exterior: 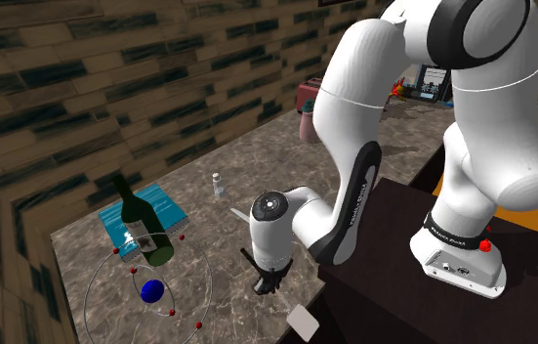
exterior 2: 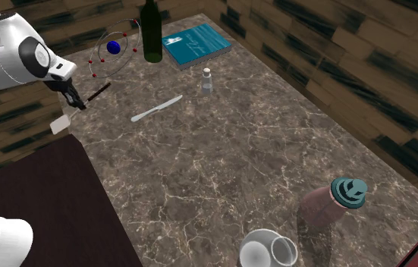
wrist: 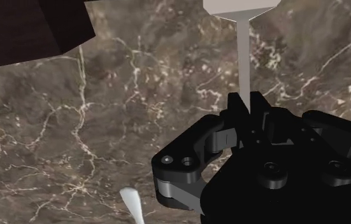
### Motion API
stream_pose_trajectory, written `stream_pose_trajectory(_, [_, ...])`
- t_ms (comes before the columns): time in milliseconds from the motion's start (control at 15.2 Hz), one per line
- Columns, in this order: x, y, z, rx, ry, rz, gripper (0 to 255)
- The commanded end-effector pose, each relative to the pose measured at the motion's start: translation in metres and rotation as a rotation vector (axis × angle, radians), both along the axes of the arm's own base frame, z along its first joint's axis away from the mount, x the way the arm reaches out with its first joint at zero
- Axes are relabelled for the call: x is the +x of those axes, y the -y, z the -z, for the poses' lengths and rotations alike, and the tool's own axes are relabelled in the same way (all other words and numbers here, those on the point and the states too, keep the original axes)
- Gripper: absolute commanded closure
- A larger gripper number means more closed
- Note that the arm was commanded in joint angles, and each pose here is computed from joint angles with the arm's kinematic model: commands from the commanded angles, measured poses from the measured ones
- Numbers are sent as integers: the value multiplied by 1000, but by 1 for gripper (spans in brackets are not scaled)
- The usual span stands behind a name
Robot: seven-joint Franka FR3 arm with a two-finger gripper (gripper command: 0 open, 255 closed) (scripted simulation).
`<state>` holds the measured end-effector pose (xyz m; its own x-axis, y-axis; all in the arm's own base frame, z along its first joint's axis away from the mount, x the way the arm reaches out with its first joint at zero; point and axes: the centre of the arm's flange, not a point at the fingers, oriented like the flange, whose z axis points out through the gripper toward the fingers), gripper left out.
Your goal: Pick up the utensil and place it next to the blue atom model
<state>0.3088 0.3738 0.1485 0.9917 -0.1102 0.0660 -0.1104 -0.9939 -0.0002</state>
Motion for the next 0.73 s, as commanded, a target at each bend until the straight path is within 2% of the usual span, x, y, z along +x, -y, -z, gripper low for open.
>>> stream_pose_trajectory(0, [-1, -1, 12, 0, 0, 0, 255])
stream_pose_trajectory(132, [-1, -1, 20, 0, 0, 0, 255])
stream_pose_trajectory(594, [-1, -1, 20, 0, 0, 0, 255])
stream_pose_trajectory(660, [-1, -1, 20, 0, 0, 0, 0])
